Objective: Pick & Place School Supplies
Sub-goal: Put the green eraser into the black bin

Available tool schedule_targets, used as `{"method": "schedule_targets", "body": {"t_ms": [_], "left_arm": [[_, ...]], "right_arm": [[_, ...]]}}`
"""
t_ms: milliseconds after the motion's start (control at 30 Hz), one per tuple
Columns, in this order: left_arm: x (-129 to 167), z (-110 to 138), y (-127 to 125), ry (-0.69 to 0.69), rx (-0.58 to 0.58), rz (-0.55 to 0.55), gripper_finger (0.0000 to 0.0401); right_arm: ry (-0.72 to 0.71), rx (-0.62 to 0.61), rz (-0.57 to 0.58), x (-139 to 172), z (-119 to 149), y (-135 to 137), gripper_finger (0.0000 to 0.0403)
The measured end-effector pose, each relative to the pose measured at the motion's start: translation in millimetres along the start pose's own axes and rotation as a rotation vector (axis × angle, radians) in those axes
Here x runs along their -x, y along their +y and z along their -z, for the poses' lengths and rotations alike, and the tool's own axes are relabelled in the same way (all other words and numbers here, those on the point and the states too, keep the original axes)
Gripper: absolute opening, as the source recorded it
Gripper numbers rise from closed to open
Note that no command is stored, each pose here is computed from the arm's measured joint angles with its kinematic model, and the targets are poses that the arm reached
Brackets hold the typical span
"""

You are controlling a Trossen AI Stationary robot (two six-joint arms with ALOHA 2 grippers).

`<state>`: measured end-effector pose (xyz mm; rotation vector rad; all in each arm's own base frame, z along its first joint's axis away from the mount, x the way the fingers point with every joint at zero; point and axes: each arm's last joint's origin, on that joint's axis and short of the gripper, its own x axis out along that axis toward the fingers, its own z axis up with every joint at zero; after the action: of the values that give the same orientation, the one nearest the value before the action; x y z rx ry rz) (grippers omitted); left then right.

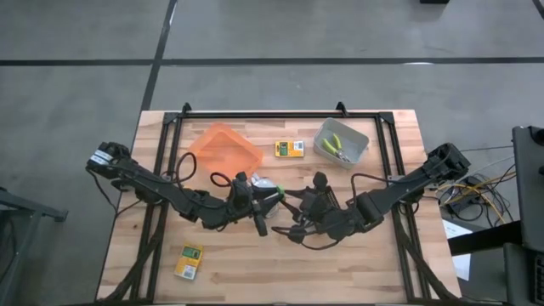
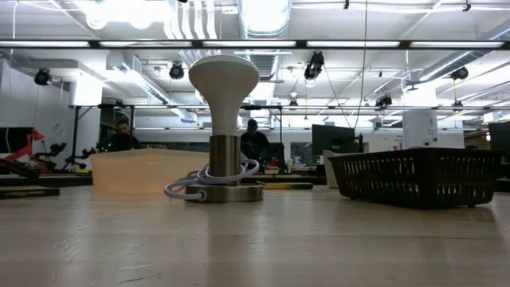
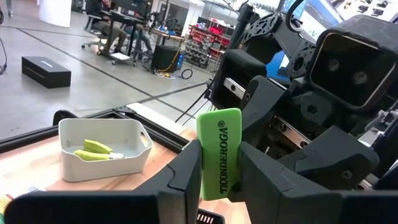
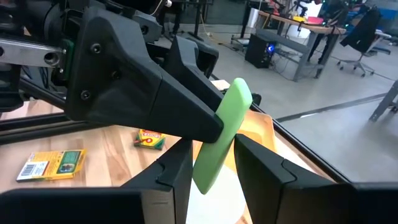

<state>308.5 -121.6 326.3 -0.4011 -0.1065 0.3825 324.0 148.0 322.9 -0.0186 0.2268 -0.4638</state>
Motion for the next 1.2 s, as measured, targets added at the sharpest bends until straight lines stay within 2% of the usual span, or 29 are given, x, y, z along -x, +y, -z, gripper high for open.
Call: {"method": "schedule_targets", "body": {"t_ms": [200,367,600,900,1200], "left_arm": [[0.0,0.0,-0.1,0.001,0.000,0.003,0.0099],[0.1,0.3,0.0,0.002,-0.004,0.003,0.0099],[0.0,1.0,0.0,0.005,-0.008,0.004,0.0099],[-0.2,0.9,-0.1,0.003,-0.006,0.005,0.0099],[-0.2,0.8,-0.3,0.006,-0.006,0.015,0.0099]], "right_arm": [[0.002,-0.022,-0.002,0.1,0.5,0.1,0.0112],[0.014,-0.022,-0.046,-0.1,1.2,1.3,0.0111],[0.040,0.008,-0.052,0.0,4.5,0.8,0.0104],[0.055,-0.003,-0.050,-0.7,6.3,-0.2,0.0085],[0.055,-0.003,-0.046,-0.8,6.4,-0.4,0.0049]]}}
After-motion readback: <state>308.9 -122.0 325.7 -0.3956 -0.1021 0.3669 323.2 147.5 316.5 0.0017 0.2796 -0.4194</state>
